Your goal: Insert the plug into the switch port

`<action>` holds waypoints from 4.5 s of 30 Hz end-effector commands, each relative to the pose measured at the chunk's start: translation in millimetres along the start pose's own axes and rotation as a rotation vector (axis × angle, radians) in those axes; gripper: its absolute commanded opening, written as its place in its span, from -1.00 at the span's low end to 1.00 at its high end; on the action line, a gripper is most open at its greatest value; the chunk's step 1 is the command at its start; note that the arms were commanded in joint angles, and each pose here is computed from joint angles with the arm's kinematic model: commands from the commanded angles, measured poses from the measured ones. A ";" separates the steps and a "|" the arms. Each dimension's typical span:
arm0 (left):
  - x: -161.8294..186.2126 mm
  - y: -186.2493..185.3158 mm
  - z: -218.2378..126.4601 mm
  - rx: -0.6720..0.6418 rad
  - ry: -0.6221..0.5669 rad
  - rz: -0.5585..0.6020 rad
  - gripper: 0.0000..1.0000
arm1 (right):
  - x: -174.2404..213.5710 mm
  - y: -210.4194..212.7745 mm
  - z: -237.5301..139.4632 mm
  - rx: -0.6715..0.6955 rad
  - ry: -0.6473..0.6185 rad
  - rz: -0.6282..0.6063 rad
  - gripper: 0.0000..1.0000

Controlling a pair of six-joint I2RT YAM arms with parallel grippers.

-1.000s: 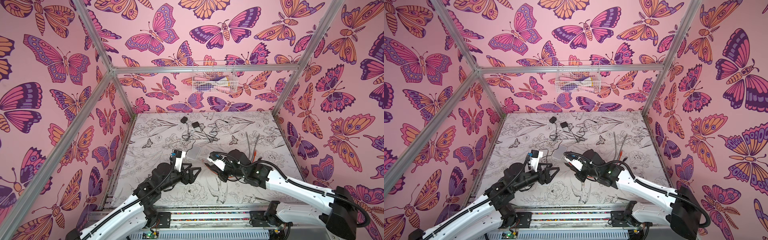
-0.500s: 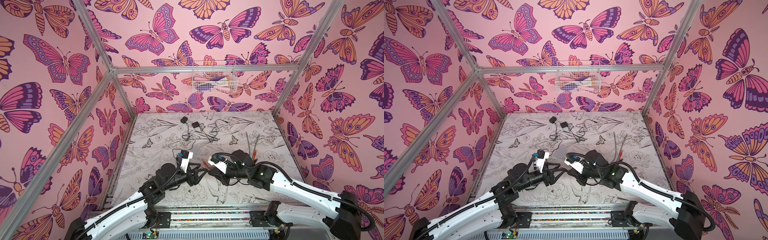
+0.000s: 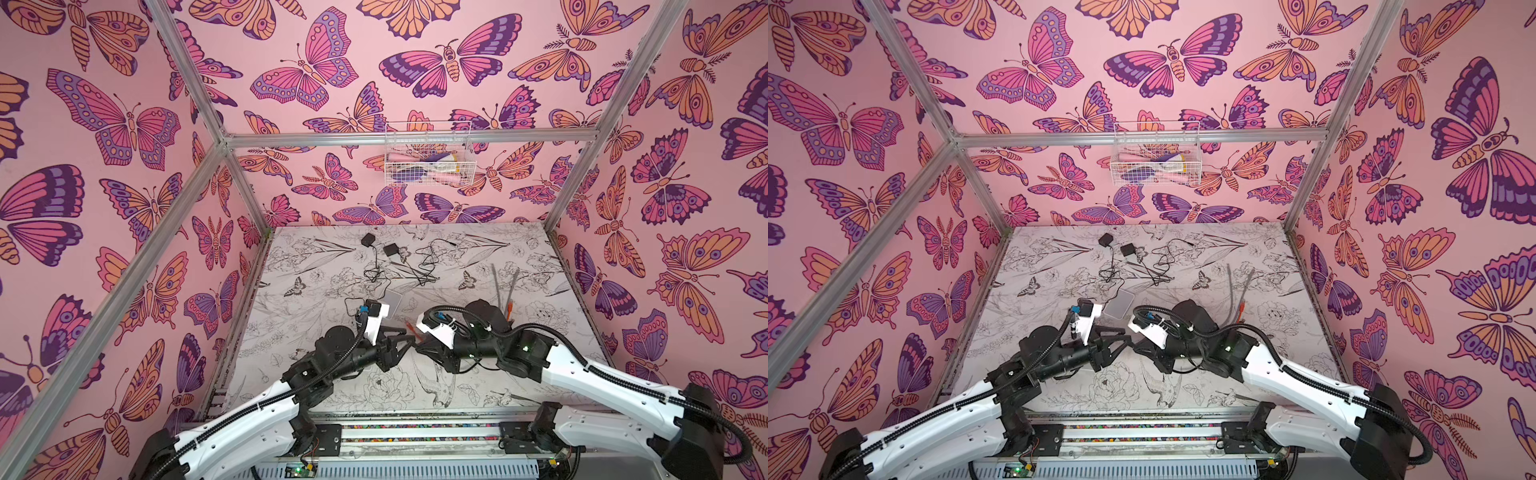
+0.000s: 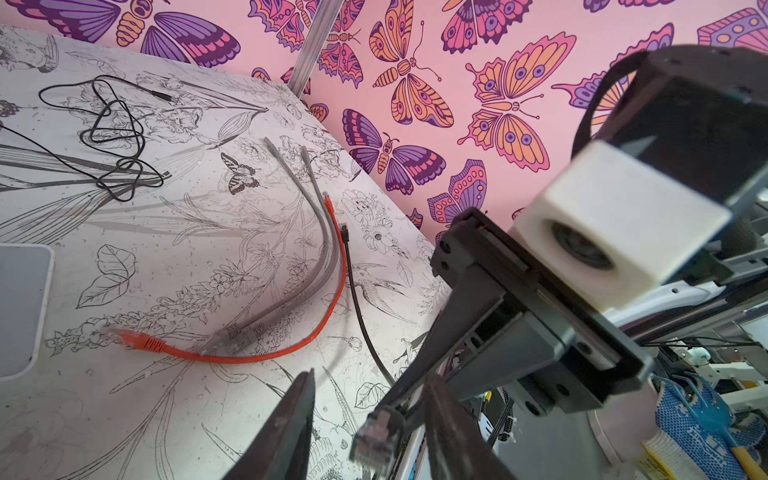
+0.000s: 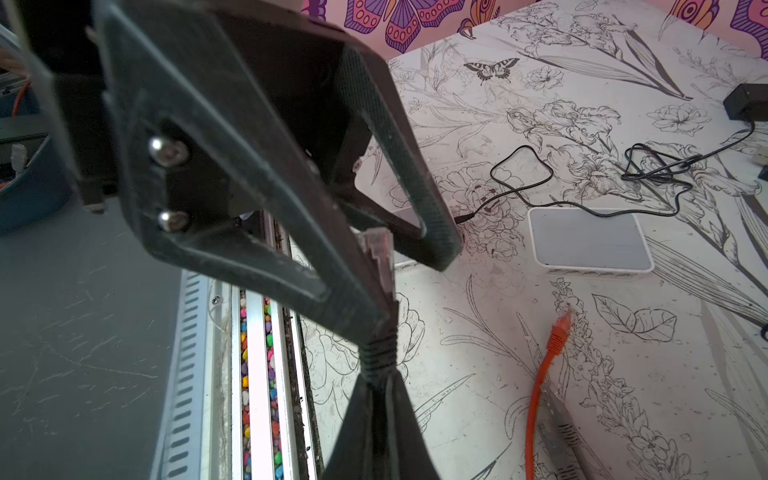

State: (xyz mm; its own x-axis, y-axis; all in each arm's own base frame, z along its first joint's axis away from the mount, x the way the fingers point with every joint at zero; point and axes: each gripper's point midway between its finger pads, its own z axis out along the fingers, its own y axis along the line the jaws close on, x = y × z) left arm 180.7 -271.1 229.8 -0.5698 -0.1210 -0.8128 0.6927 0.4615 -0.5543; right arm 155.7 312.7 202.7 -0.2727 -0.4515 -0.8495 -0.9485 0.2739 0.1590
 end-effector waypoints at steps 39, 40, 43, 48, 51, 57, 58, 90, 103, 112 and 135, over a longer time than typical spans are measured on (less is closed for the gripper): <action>-0.6 -51.4 -18.4 0.297 -0.080 0.241 -1.00 | -23.7 31.2 -42.7 -0.343 -0.026 0.108 -0.04; -0.8 -52.0 -18.3 0.300 -0.079 0.241 -1.00 | -23.5 29.9 -42.1 -0.338 -0.025 0.107 -0.06; -1.8 -52.7 -17.8 0.302 -0.081 0.242 -1.00 | -23.1 26.6 -39.2 -0.326 -0.026 0.108 -0.11; -2.4 -53.4 -17.3 0.305 -0.081 0.242 -1.00 | -20.1 24.1 -33.2 -0.326 -0.017 0.109 -0.15; -3.0 -53.8 -17.2 0.306 -0.083 0.243 -1.00 | -20.3 25.9 -30.7 -0.334 -0.017 0.101 -0.18; -2.2 -52.5 -16.4 0.303 -0.085 0.242 -1.00 | -19.8 29.6 -25.8 -0.347 -0.007 0.091 -0.27; -2.6 -52.0 -16.2 0.301 -0.086 0.242 -1.00 | -19.7 30.2 -25.2 -0.350 -0.006 0.089 -0.30; -4.7 -46.3 -16.0 0.272 -0.109 0.222 -1.00 | -16.6 35.0 -20.9 -0.334 0.000 0.082 -0.84; -3.1 -37.6 -14.2 0.226 -0.103 0.219 -0.70 | -17.9 23.4 -16.9 -0.261 -0.013 0.087 -1.00; -14.6 29.9 -39.9 -0.183 -0.141 0.130 0.54 | -7.2 -22.4 -11.8 0.017 0.071 0.109 -1.00; 111.7 204.7 -94.5 -0.851 0.168 -0.435 0.31 | 100.9 -36.3 98.8 0.327 0.769 -0.245 -1.00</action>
State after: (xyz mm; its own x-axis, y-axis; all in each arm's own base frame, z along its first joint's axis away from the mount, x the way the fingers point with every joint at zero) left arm 222.7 -107.3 52.4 -0.7858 -0.3196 -0.5295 -0.0829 0.9028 -0.4220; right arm 176.2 343.3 65.2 -0.2410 -0.9215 -0.3045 -0.9343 0.3052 -0.1842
